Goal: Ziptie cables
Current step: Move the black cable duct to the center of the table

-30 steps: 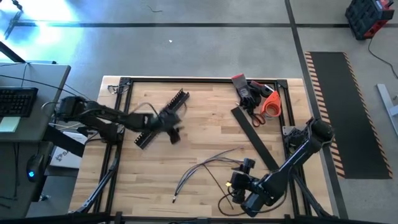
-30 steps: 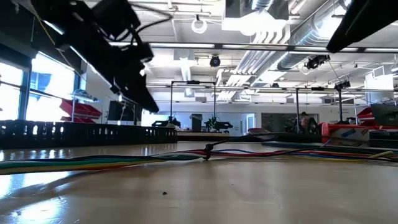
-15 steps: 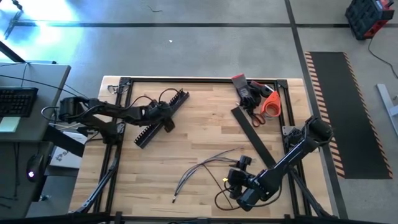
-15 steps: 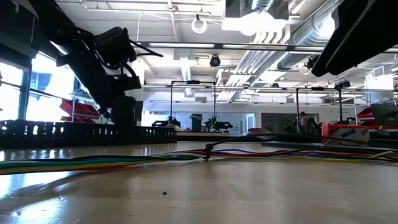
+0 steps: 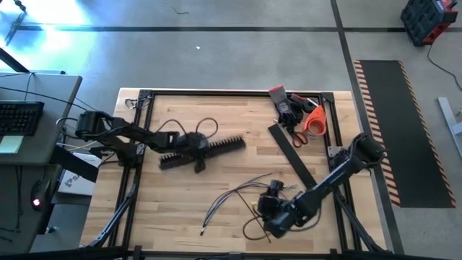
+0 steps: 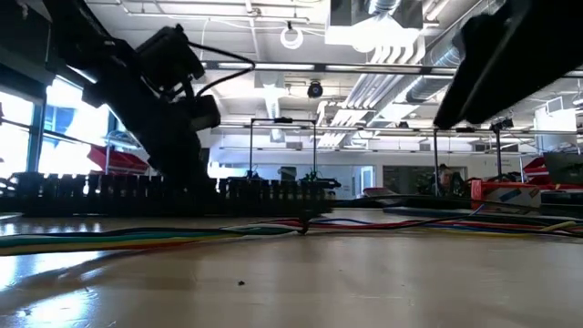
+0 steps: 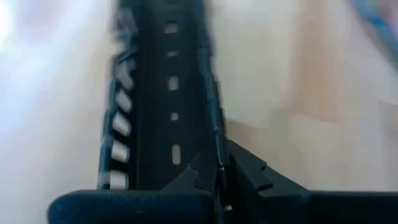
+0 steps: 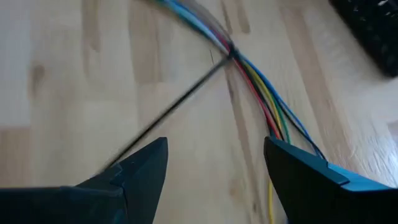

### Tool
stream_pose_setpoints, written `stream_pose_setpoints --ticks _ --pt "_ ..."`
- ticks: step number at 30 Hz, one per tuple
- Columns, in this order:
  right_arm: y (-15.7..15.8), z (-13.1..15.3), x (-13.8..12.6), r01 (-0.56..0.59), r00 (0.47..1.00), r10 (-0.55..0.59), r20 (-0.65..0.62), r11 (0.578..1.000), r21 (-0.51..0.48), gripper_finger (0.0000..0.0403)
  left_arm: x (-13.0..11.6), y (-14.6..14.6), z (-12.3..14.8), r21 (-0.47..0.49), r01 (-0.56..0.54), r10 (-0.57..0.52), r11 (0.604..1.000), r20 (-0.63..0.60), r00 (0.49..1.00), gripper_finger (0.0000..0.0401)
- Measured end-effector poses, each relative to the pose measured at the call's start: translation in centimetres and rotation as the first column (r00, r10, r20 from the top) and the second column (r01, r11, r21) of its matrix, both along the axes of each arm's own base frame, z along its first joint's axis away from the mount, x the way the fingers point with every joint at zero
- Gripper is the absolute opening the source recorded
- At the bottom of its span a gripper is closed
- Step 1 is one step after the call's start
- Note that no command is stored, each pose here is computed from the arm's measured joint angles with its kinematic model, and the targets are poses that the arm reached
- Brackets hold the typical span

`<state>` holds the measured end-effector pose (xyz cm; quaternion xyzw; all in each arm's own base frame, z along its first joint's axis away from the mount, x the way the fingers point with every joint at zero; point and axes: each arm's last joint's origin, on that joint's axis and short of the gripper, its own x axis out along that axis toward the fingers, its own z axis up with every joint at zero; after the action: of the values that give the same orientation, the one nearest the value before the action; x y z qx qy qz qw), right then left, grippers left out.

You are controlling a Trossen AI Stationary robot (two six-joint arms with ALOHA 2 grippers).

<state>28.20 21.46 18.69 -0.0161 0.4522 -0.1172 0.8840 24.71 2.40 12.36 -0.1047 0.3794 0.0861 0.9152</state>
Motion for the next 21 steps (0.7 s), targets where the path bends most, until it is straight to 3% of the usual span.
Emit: stream_pose_setpoints --ticks 5,10,21 --pt "-2.2 -1.6 1.6 -0.121 0.992 0.12 -0.027 0.992 -0.027 0.0254 0.8 -2.5 0.5 0.003 0.098 -0.098 0.995 0.088 0.991 0.0012" --pt "-5.7 -4.1 2.2 -0.153 0.985 0.15 -0.081 0.988 -0.032 0.0254 1.1 -3.8 1.0 0.008 0.108 -0.107 0.994 0.148 0.983 0.0033" --pt "-11.4 -7.7 2.4 -0.161 0.985 0.167 -0.036 0.98 0.12 0.0247 1.2 -4.2 1.2 0.009 0.135 -0.135 0.991 0.16 0.978 0.0114"
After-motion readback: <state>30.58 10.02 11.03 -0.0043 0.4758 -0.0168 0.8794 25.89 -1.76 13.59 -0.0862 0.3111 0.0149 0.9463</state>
